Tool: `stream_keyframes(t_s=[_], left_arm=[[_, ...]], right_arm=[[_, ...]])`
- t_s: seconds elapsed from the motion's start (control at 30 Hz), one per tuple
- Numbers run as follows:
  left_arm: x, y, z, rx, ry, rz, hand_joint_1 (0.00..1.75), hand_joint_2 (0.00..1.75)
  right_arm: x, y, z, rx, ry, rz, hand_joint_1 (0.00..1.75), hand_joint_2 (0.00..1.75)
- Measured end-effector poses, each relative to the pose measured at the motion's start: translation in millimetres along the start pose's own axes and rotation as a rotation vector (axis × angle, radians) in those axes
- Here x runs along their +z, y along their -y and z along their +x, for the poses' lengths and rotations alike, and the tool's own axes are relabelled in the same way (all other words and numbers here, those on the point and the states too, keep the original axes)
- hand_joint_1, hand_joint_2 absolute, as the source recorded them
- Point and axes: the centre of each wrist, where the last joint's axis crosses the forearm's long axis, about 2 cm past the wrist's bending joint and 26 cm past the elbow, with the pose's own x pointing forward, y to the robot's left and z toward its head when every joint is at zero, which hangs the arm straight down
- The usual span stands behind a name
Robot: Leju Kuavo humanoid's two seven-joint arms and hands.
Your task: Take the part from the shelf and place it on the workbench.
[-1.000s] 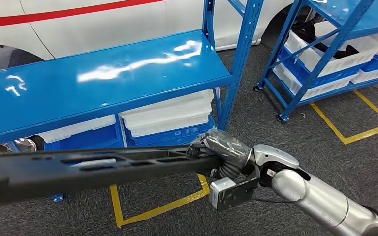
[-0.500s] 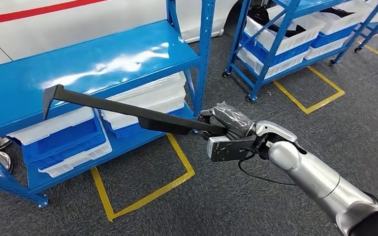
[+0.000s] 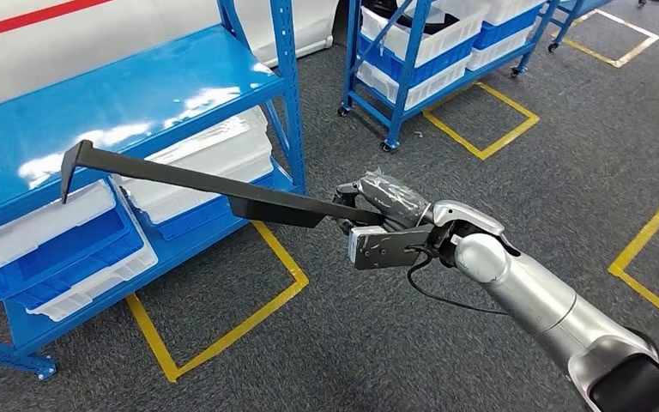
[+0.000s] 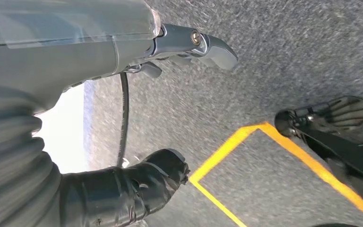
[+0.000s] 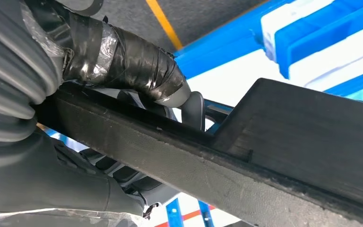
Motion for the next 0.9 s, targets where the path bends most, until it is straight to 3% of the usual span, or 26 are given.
stream_keyframes(t_s=[0.5, 0.9], left_arm=[[1, -2, 2, -0.022, -0.007, -0.008, 0.0, 1.75], [1, -5, 10, -0.088, -0.03, -0.021, 0.0, 1.75]], right_arm=[[-9, 2, -1, -0.002, 0.012, 0.026, 1.75, 1.75], [-34, 7, 8, -0.017, 0.061, 0.049, 1.75, 1.75]])
